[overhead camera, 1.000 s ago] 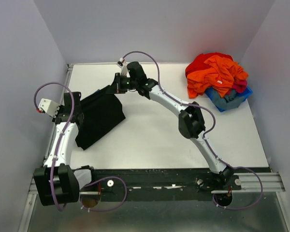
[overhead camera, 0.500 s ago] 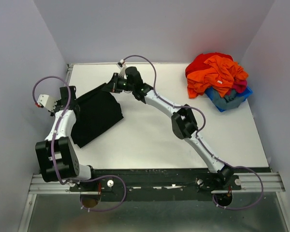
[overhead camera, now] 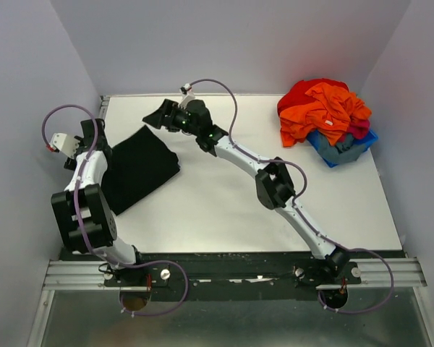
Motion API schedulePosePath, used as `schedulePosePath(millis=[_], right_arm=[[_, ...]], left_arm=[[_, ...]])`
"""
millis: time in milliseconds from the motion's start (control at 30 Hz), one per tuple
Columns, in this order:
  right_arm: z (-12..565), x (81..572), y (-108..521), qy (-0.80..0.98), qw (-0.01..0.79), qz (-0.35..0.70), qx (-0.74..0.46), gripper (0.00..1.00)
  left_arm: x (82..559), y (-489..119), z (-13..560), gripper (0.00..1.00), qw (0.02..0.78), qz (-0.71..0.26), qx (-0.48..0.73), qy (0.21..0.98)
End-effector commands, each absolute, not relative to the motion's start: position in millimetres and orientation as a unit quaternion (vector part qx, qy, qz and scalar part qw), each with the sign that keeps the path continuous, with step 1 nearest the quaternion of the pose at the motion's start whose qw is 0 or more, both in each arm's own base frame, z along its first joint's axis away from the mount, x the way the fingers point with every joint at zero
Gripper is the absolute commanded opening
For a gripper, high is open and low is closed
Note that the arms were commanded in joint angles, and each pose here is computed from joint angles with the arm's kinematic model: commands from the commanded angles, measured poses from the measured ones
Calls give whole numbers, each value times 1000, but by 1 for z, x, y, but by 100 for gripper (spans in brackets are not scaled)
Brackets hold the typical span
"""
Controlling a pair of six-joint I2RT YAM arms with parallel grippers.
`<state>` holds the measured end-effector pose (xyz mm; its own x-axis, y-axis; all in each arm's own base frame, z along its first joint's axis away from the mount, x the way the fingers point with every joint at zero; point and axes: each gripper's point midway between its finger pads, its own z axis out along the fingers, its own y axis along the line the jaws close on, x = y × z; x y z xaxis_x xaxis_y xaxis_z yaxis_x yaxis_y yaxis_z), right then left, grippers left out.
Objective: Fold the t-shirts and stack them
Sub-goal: Put the neatly folded tshirt into the corner of the board with both arms
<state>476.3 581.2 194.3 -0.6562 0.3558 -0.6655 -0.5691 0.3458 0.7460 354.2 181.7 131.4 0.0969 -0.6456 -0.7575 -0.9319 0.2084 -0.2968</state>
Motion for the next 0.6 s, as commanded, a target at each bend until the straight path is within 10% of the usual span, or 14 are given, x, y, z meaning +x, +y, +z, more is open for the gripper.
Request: schedulePosePath(millis=[0, 333, 567], right_arm=[[237, 505, 563, 673, 476, 563, -46, 100], [237, 464, 548, 700, 447, 542, -129, 83], [188, 418, 545, 758, 328, 548, -134, 34]], left_arm=[[352, 200, 126, 85, 370, 223, -613, 662], [375, 185, 152, 85, 407, 163, -569, 696], [345, 150, 129, 66, 386, 100, -584, 707]])
